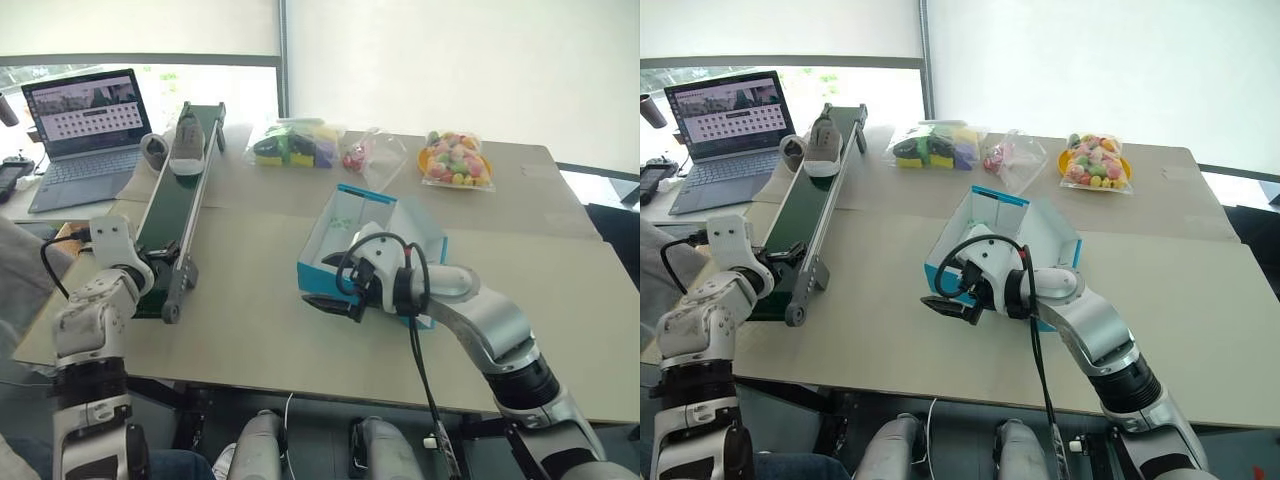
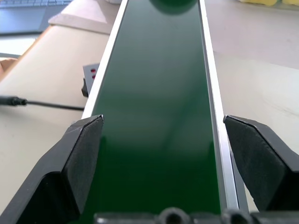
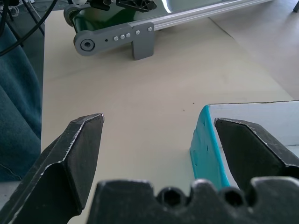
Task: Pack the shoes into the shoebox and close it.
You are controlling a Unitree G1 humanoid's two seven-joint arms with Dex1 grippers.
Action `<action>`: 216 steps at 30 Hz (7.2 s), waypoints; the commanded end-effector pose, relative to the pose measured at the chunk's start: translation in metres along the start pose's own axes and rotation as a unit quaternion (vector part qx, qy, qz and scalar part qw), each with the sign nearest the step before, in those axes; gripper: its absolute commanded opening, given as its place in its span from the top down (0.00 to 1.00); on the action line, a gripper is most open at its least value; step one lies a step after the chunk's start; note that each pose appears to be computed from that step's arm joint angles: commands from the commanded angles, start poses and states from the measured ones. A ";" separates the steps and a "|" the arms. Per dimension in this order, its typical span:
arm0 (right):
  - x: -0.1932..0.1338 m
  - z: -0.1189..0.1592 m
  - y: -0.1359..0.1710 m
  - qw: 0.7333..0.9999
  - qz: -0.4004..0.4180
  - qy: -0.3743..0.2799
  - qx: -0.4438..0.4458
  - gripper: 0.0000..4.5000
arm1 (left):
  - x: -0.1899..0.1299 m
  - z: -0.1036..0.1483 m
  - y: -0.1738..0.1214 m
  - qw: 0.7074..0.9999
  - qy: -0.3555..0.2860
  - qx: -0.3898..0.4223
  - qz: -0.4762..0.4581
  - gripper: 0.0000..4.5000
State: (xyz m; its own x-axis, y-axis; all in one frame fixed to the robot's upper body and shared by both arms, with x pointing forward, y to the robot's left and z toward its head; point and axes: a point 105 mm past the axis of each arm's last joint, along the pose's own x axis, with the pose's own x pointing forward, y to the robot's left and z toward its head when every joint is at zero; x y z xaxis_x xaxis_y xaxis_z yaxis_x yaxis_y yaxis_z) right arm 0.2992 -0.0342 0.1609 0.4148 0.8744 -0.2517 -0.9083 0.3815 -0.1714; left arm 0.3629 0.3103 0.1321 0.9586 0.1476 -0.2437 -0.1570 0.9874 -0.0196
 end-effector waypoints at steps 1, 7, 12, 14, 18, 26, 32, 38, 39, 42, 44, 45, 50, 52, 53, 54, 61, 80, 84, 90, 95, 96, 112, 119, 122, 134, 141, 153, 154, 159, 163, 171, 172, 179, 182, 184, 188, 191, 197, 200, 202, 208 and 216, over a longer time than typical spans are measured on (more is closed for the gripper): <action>-0.006 0.012 -0.002 1.000 -0.011 -0.023 -0.009 0.00 | -0.002 0.014 0.004 1.000 -0.018 0.010 0.012 0.02; -0.004 0.013 -0.004 0.999 -0.021 -0.027 -0.006 0.00 | -0.002 0.015 0.003 1.000 -0.017 0.018 0.013 0.02; -0.004 0.014 -0.005 0.999 -0.025 -0.031 -0.004 0.00 | -0.002 0.015 0.002 1.000 -0.017 0.018 0.011 0.02; -0.004 0.014 -0.005 0.999 -0.026 -0.031 -0.004 0.00 | -0.002 0.016 0.002 1.000 -0.016 0.019 0.010 0.02; -0.004 0.015 -0.005 0.999 -0.029 -0.034 -0.003 0.00 | -0.001 0.017 0.000 1.000 -0.016 0.021 0.007 0.02; -0.004 0.019 -0.009 0.998 -0.044 -0.043 -0.002 0.00 | 0.004 0.012 -0.004 1.000 -0.011 0.023 0.003 0.02; -0.006 0.022 -0.012 0.997 -0.053 -0.050 0.000 0.00 | 0.011 0.000 -0.031 0.999 0.009 0.028 -0.020 0.02; -0.008 0.025 -0.017 0.997 -0.064 -0.054 -0.003 0.00 | 0.011 -0.007 -0.047 0.999 0.007 0.002 -0.044 0.29; -0.008 0.025 -0.017 0.997 -0.064 -0.054 -0.003 0.00 | 0.011 -0.007 -0.047 0.999 0.007 0.003 -0.043 0.32; -0.008 0.024 -0.017 0.997 -0.065 -0.053 -0.003 0.00 | 0.011 -0.002 -0.050 0.999 -0.009 -0.003 -0.047 0.36; -0.008 0.024 -0.018 0.996 -0.066 -0.052 -0.003 0.00 | 0.010 0.004 -0.050 0.999 -0.025 -0.006 -0.044 0.36; -0.007 0.023 -0.018 0.996 -0.067 -0.052 -0.002 0.00 | 0.009 0.010 -0.050 0.998 -0.042 -0.011 -0.040 0.36; -0.004 0.020 -0.029 0.994 -0.097 -0.053 0.008 0.00 | 0.000 0.043 -0.061 0.988 -0.138 -0.041 -0.054 0.36; -0.005 0.021 -0.047 0.986 -0.142 -0.068 0.051 0.00 | -0.008 0.056 -0.078 0.979 -0.176 -0.056 -0.090 0.36; -0.005 0.021 -0.055 0.982 -0.159 -0.076 0.073 0.00 | -0.011 0.061 -0.085 0.974 -0.188 -0.063 -0.106 0.36; -0.007 0.021 -0.068 0.972 -0.187 -0.086 0.109 0.00 | -0.016 0.063 -0.099 0.969 -0.193 -0.068 -0.142 0.36; 0.000 0.048 -0.090 0.893 -0.160 -0.190 0.376 0.00 | -0.055 0.044 -0.182 0.920 -0.140 -0.104 -0.352 0.36; 0.003 0.055 -0.092 0.854 -0.174 -0.212 0.442 0.20 | -0.074 0.031 -0.228 0.889 -0.102 -0.084 -0.439 0.37; -0.004 0.054 -0.099 0.850 -0.191 -0.219 0.440 0.51 | -0.069 0.032 -0.222 0.895 -0.105 -0.076 -0.427 0.37; -0.006 0.060 -0.103 0.847 -0.197 -0.232 0.436 0.90 | -0.067 0.029 -0.224 0.898 -0.099 -0.066 -0.424 0.37; -0.003 0.075 -0.094 0.847 -0.172 -0.250 0.437 0.90 | -0.063 0.028 -0.224 0.903 -0.101 -0.044 -0.416 0.37; -0.003 0.076 -0.095 0.844 -0.174 -0.254 0.440 0.90 | -0.065 0.028 -0.226 0.899 -0.103 -0.039 -0.424 0.23; -0.017 -0.019 -0.109 0.796 -0.407 -0.020 0.448 0.90 | -0.075 0.022 -0.219 0.859 -0.113 0.137 -0.480 0.01; -0.003 -0.049 -0.098 0.789 -0.406 0.052 0.458 0.90 | -0.075 0.017 -0.226 0.859 -0.116 0.139 -0.480 0.01; -0.002 -0.052 -0.100 0.784 -0.412 0.059 0.460 0.80 | -0.076 0.019 -0.227 0.860 -0.119 0.134 -0.479 0.00; 0.004 -0.019 -0.110 0.797 -0.405 0.005 0.447 0.15 | -0.077 0.019 -0.222 0.866 -0.122 0.131 -0.468 0.00; 0.002 0.050 -0.117 0.881 -0.372 -0.091 0.277 0.15 | -0.049 0.045 -0.187 0.919 -0.168 0.070 -0.350 0.00; -0.019 0.105 -0.048 0.970 -0.138 -0.197 -0.018 0.15 | -0.010 0.039 -0.053 0.984 -0.160 -0.076 -0.035 0.00; -0.018 0.094 -0.043 0.976 -0.118 -0.179 -0.026 0.15 | -0.009 0.037 -0.046 0.985 -0.156 -0.072 -0.026 0.00; -0.014 0.040 -0.046 0.988 -0.105 -0.108 -0.017 0.01 | -0.005 0.020 -0.024 0.991 -0.122 -0.049 -0.003 0.00; -0.009 0.013 -0.042 0.993 -0.096 -0.070 -0.024 0.01 | -0.004 0.014 -0.021 0.994 -0.107 -0.026 -0.003 0.00; -0.001 0.014 -0.037 0.992 -0.102 -0.074 -0.025 0.01 | -0.004 0.006 -0.020 0.997 -0.082 -0.010 -0.004 0.00; 0.000 0.015 -0.035 0.992 -0.101 -0.073 -0.027 0.01 | -0.004 0.006 -0.020 0.997 -0.081 -0.011 -0.004 0.00; 0.001 0.013 -0.031 0.992 -0.101 -0.067 -0.029 0.01 | -0.002 0.005 -0.024 0.997 -0.077 -0.016 -0.012 0.00; 0.002 0.012 -0.031 0.992 -0.103 -0.067 -0.026 0.01 | -0.002 0.006 -0.025 0.997 -0.077 -0.016 -0.012 0.00; 0.002 0.012 -0.031 0.992 -0.107 -0.068 -0.022 0.01 | -0.002 0.005 -0.025 0.997 -0.076 -0.014 -0.012 0.00; 0.003 0.014 -0.032 0.991 -0.112 -0.071 -0.015 0.01 | -0.003 0.003 -0.019 0.997 -0.071 0.005 -0.005 0.00; 0.004 0.015 -0.033 0.991 -0.114 -0.073 -0.012 0.01 | -0.003 0.004 -0.013 0.997 -0.072 0.006 0.002 0.00; 0.002 0.016 -0.035 0.990 -0.121 -0.074 -0.008 0.01 | -0.001 0.000 0.005 0.997 -0.068 0.008 0.029 0.00; 0.002 0.015 -0.035 0.990 -0.122 -0.072 -0.006 0.01 | 0.000 -0.003 0.008 0.997 -0.065 0.007 0.034 0.00; 0.001 0.015 -0.035 0.990 -0.123 -0.073 -0.005 0.01 | 0.000 -0.005 0.011 0.997 -0.064 0.007 0.037 0.00; 0.000 0.016 -0.036 0.989 -0.128 -0.075 -0.002 0.01 | -0.001 -0.007 0.018 0.997 -0.063 0.008 0.046 0.00; -0.001 0.016 -0.035 0.988 -0.132 -0.076 0.000 0.01 | 0.000 -0.008 0.022 0.997 -0.061 0.009 0.049 0.00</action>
State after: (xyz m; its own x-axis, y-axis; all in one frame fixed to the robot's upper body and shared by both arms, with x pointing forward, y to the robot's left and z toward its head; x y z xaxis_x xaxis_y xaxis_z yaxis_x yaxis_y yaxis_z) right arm 0.3333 -0.0423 0.1684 0.6185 0.7787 -0.1050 -0.7804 0.5931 -0.1983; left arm 0.3590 0.3240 0.1133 0.9595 0.2296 -0.1635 -0.2333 0.9724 -0.0039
